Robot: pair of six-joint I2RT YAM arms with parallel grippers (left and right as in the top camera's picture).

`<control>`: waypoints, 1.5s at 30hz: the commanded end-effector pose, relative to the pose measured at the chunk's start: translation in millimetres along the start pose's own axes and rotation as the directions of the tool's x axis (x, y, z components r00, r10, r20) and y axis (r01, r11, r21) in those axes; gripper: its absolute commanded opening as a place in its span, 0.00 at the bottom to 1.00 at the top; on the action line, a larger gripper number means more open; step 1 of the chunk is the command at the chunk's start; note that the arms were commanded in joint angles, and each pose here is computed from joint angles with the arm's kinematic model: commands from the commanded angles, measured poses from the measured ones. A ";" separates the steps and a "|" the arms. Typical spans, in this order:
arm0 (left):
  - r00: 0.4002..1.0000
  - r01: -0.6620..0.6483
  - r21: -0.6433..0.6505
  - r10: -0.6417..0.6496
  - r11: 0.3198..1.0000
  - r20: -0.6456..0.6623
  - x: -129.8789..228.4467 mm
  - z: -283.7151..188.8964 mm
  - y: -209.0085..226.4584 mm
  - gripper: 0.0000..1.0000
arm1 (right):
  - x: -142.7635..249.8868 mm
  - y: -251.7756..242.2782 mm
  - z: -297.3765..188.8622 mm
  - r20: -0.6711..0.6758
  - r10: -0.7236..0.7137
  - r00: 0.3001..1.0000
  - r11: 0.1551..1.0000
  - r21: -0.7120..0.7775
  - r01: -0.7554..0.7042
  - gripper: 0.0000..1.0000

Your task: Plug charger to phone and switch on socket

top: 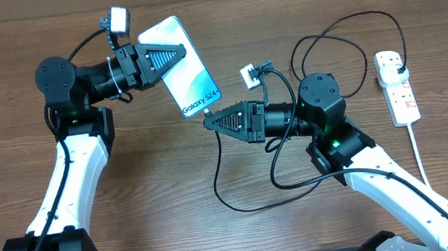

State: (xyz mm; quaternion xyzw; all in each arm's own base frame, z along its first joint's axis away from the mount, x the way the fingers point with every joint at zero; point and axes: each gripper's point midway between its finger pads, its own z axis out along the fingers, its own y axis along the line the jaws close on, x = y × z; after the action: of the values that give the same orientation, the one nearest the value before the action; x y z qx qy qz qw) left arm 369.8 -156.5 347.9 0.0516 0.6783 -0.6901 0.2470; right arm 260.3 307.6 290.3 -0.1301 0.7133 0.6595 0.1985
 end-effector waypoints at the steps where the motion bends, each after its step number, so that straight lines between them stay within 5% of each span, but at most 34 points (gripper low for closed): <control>1: 1.000 -0.025 0.009 0.025 1.000 0.015 -4.4 3.0 -8.2 0.05 | 1.2 1.8 0.1 -0.010 -0.005 1.000 1.000 -0.013 0.004 0.04; 45: 0.999 -0.031 0.013 0.031 0.999 -0.020 1.7 3.0 -8.8 0.05 | 1.4 1.2 -0.1 -0.011 -0.002 1.000 1.000 -0.011 0.002 0.04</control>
State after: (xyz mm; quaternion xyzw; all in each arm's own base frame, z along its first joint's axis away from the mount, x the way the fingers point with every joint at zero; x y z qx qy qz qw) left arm 368.2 -157.4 347.5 0.0553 0.6790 -0.6903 0.2437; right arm 257.8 307.9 291.7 -0.1354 0.7104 0.6627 0.1944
